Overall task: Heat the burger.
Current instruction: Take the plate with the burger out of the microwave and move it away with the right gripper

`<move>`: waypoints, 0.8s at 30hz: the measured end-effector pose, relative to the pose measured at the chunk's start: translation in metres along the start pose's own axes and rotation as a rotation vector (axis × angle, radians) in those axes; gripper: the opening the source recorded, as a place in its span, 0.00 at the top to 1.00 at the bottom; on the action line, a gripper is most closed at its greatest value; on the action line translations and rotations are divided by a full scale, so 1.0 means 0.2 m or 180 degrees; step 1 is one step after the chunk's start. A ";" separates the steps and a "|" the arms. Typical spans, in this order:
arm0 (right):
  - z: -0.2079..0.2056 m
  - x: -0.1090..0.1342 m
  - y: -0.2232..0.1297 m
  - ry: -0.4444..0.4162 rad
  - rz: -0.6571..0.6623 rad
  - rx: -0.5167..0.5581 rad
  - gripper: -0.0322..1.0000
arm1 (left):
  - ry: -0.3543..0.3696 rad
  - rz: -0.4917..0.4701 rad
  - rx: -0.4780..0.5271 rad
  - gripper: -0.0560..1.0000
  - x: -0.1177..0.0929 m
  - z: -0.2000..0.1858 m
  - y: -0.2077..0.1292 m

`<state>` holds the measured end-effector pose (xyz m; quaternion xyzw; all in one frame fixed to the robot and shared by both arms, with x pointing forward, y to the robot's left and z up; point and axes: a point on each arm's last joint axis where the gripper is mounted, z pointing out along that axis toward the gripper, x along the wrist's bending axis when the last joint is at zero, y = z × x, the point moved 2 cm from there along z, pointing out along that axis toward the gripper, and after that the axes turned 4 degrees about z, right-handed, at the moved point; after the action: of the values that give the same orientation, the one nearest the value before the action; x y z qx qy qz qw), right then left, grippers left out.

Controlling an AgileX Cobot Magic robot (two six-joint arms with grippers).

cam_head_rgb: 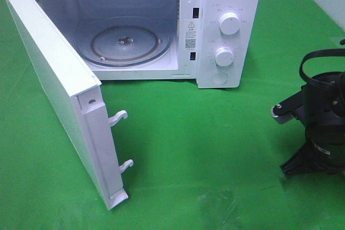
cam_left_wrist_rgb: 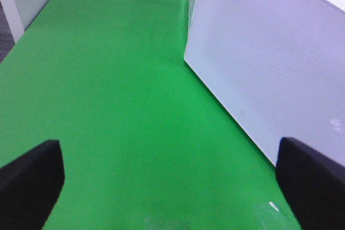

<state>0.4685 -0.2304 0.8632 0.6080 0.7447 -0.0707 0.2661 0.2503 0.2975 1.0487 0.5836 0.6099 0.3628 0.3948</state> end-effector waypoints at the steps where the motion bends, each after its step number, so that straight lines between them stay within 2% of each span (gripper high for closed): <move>1: 0.00 0.00 0.00 0.0000 0.0000 0.0000 0.90 | 0.0000 0.0000 0.0000 0.01 0.00 0.00 0.00; 5: 0.03 0.03 0.00 0.0042 -0.0022 0.0025 0.89 | 0.0000 0.0000 0.0000 0.01 0.00 0.00 0.00; 10: 0.07 0.06 0.04 -0.0004 -0.0016 0.0066 0.84 | 0.0000 0.0000 0.0000 0.01 0.00 0.00 0.00; 11: 0.06 0.06 0.06 0.0001 0.0040 0.0055 0.78 | 0.0000 0.0000 0.0000 0.01 0.00 0.00 0.00; 12: 0.06 0.06 0.06 0.0001 0.0040 0.0055 0.78 | 0.0000 0.0000 0.0000 0.01 0.00 0.00 0.00; 14: 0.05 0.07 0.09 0.0024 0.0128 0.0067 0.69 | 0.0000 0.0000 0.0000 0.01 0.00 0.00 0.00; 15: 0.05 0.07 0.09 0.0024 0.0128 0.0067 0.69 | 0.0000 0.0000 0.0000 0.01 0.00 0.00 0.00; 16: 0.04 0.07 0.10 0.0070 0.0164 0.0106 0.62 | 0.0000 0.0000 0.0000 0.01 0.00 0.00 0.00; 17: 0.04 0.07 0.10 0.0070 0.0164 0.0106 0.62 | 0.0000 0.0000 0.0000 0.01 0.00 0.00 0.00; 18: 0.01 0.08 0.10 0.0144 0.0214 0.0142 0.57 | 0.0000 0.0000 0.0000 0.01 0.00 0.00 0.00; 21: -0.05 0.07 0.12 0.0272 0.0257 0.0130 0.52 | 0.0000 0.0000 0.0000 0.01 0.00 0.00 0.00; 24: -0.10 0.05 0.12 0.0375 0.0301 0.0098 0.50 | 0.0000 0.0000 0.0000 0.01 0.00 0.00 0.00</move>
<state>0.4843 -0.2069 0.8796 0.6495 0.7284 -0.0336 0.2155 0.2503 0.2975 1.0487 0.5836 0.6099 0.3628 0.3948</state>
